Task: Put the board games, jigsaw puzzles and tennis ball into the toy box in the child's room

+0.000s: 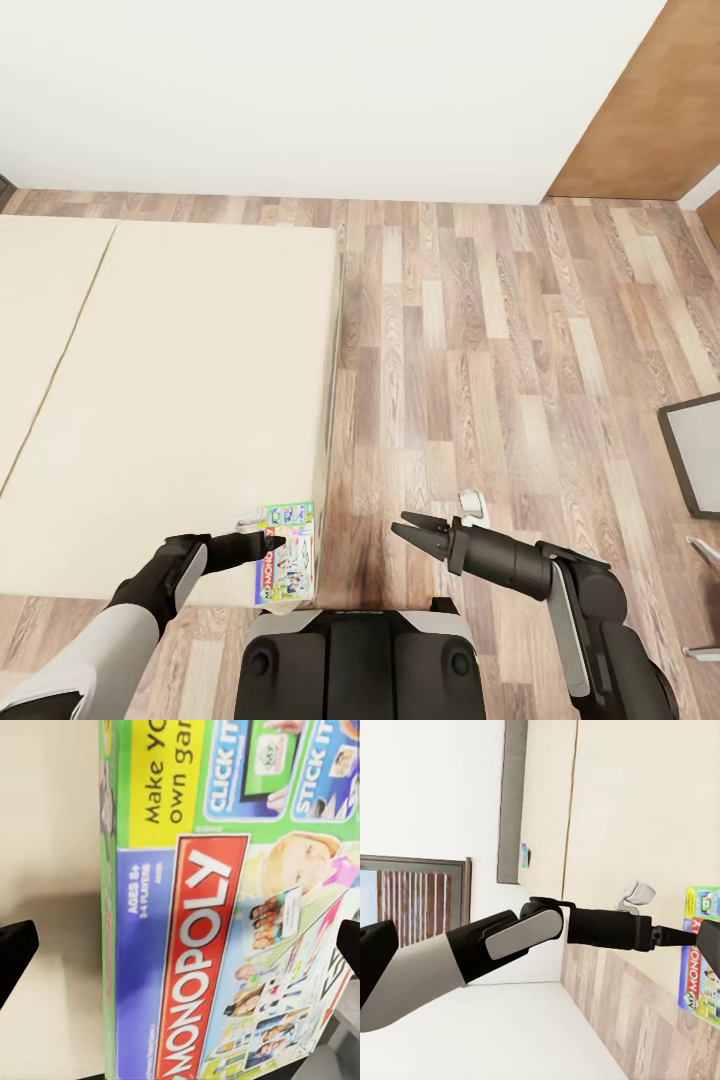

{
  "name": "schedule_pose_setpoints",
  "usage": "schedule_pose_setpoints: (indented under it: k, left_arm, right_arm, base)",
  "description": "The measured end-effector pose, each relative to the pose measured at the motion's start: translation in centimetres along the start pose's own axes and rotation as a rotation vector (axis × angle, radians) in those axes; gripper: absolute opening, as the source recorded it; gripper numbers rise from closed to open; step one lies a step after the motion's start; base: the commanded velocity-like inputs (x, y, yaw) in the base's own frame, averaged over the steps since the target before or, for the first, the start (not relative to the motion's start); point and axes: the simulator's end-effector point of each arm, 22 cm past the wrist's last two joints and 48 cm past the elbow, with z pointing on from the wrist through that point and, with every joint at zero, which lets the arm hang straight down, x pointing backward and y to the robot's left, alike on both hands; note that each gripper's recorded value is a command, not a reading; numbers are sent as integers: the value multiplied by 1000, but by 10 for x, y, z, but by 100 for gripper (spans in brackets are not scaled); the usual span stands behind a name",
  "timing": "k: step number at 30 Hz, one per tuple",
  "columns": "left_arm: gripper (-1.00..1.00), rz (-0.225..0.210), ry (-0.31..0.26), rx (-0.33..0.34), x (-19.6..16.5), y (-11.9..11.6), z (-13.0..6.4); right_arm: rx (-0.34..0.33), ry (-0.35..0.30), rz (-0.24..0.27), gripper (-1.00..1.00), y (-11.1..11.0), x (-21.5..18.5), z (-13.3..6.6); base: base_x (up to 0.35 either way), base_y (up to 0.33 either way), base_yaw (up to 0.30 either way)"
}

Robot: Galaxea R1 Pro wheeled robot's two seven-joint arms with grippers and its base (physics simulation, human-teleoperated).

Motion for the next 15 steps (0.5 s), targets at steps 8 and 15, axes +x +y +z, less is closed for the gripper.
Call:
schedule_pose_setpoints:
  k: [8, 15]
  left_arm:
    - [100, 0, 1, 1, 0, 0, 0]
    - [100, 0, 0, 1, 0, 0, 0]
  right_arm:
    - [-1, 0, 0, 100, 0, 0, 0]
    - [-1, -1, 0, 100, 0, 0, 0]
  base:
    - [0, -143, 0]
    - [0, -17, 0]
